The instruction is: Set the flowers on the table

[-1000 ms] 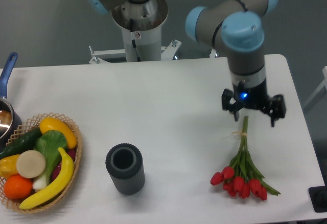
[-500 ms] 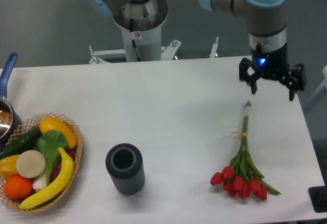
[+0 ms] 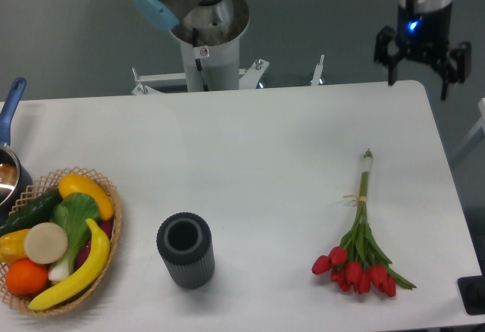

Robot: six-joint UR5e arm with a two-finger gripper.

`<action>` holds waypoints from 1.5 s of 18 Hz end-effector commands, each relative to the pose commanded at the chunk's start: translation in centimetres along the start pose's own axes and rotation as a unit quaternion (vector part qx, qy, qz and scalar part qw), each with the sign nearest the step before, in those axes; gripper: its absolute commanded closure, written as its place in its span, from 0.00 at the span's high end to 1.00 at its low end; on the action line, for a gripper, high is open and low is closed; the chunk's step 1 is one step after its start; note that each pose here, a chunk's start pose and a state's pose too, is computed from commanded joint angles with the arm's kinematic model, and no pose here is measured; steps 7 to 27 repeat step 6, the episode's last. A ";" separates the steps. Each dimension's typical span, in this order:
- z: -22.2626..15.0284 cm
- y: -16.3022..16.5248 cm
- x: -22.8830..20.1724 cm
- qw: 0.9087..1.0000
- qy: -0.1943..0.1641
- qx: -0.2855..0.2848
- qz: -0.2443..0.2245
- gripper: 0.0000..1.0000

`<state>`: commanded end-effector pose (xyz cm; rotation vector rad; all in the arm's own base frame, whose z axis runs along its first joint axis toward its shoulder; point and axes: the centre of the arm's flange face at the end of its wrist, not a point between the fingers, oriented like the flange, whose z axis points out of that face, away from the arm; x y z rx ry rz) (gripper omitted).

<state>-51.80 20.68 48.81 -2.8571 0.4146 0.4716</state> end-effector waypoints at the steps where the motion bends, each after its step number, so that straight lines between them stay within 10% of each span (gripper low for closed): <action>1: -0.1 0.1 0.0 1.000 -0.001 0.001 0.000 1.00; 27: -0.3 0.2 0.0 1.000 -0.003 0.000 -0.001 1.00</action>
